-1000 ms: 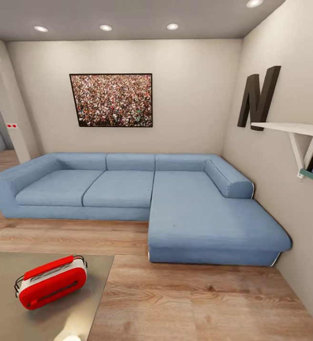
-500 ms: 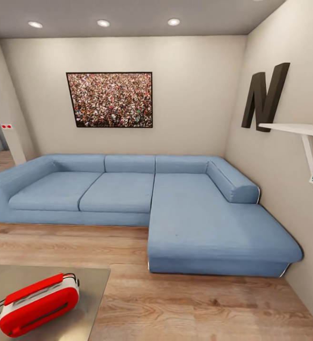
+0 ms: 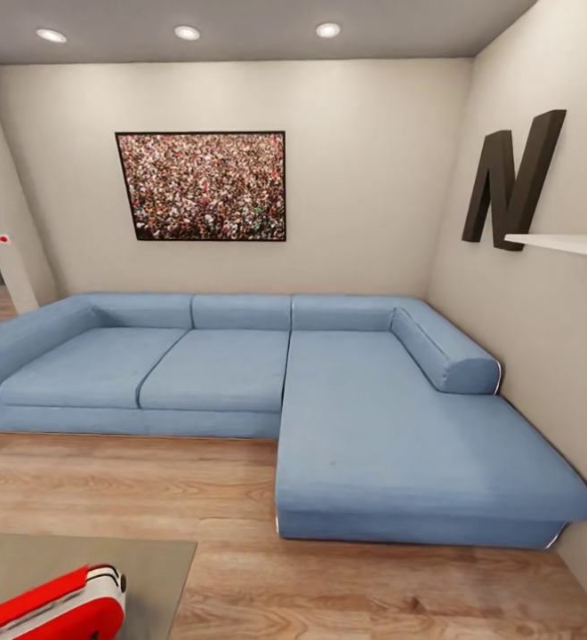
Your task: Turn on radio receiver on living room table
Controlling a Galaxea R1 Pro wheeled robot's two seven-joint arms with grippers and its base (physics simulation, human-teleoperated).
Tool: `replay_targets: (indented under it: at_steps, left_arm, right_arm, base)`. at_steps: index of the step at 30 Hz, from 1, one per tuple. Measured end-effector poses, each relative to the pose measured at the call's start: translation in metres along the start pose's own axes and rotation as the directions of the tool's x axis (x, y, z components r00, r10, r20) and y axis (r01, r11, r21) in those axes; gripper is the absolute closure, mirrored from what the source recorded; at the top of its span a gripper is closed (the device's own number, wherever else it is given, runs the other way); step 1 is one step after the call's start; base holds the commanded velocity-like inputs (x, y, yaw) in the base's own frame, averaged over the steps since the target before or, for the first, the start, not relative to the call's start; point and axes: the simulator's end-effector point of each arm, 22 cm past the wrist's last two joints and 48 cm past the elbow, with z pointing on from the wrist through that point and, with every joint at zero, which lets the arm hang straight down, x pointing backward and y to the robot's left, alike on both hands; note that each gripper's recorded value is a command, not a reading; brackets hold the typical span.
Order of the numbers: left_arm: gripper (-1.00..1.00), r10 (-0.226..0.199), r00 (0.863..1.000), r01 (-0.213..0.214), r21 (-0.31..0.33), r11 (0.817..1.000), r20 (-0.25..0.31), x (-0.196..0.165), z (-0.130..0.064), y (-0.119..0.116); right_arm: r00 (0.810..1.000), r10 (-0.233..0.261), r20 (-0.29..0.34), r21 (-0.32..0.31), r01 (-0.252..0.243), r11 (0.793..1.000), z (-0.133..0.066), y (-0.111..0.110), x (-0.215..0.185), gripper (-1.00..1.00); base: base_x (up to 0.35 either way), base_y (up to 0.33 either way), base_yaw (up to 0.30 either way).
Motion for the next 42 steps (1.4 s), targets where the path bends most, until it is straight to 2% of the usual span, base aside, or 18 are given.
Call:
replay_targets:
  at_steps: [34, 42]
  left_arm:
    - [-1.0, 0.0, 1.0, 0.0, 0.0, 1.0, 0.0, 0.0, 0.0, 0.0]
    - [-1.0, -0.001, 1.0, 0.001, 0.0, 1.0, 0.001, -0.0005, 0.0, 0.0]
  right_arm:
    - [1.0, 0.0, 0.0, 0.0, 0.0, 1.0, 0.0, 0.0, 0.0001, -1.0]
    - [1.0, 0.004, 0.004, 0.0, -0.004, 1.0, 0.0, -0.0001, -0.0009, -1.0]
  base:
    - [0.314, 0.0, 0.0]
    - [0.085, 0.0, 0.169]
